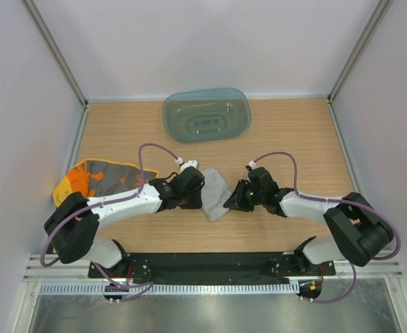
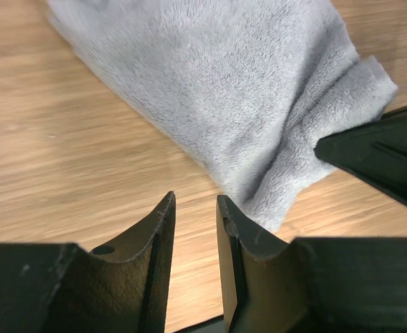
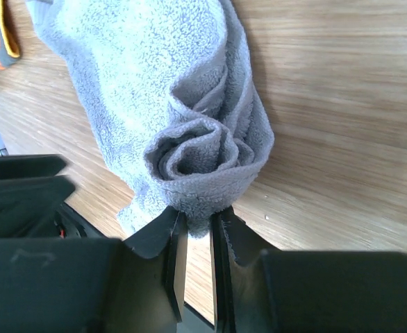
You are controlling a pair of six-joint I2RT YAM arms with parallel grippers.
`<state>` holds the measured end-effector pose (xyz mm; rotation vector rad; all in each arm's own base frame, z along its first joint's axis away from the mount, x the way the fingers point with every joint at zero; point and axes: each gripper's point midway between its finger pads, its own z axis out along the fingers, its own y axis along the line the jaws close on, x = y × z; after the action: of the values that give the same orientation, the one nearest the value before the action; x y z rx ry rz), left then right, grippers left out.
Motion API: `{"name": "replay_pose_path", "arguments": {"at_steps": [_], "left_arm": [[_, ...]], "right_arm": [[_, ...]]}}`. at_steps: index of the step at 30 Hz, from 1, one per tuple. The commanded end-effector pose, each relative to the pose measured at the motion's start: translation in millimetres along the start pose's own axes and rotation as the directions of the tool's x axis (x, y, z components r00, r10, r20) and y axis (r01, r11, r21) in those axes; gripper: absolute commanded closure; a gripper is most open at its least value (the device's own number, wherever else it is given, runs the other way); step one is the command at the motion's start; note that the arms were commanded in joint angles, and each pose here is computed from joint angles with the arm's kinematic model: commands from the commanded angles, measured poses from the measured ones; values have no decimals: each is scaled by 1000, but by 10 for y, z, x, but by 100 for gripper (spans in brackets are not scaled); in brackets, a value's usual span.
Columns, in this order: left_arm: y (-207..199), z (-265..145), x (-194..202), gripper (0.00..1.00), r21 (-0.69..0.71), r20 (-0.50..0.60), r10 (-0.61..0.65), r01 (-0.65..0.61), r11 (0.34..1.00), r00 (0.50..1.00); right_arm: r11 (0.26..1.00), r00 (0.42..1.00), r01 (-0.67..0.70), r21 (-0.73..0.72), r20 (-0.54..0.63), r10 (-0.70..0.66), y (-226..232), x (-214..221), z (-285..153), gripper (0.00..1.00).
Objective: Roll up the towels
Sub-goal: Roll the towel
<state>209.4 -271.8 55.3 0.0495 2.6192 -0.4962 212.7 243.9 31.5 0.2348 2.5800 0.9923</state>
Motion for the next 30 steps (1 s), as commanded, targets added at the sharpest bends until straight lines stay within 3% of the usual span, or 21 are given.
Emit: {"name": "replay_pose_path", "arguments": {"at_steps": [1,7,12,20,30], "left_arm": [[255,-328,-275,69,-206,139,225,-195,959,964],[-415,-526,-237,65,-110,265,491,-480,870,830],[-901,-421,60,62,-13,259,606,-625,781,752],[-972,-1,268,62,-5,194,647,-659,753,738],[-667,263,364,62,-113,140,649,-639,761,748]], "right_arm": [[999,1000,-10,36,-21,11,7,-14,-24,99],[1000,998,-3,1,-71,3,130,6,-17,99],[1000,987,27,1,-159,-26,179,84,-11,99],[998,984,66,13,-166,-63,218,-6,-5,99],[998,981,59,23,-188,-54,203,-57,54,99]]}}
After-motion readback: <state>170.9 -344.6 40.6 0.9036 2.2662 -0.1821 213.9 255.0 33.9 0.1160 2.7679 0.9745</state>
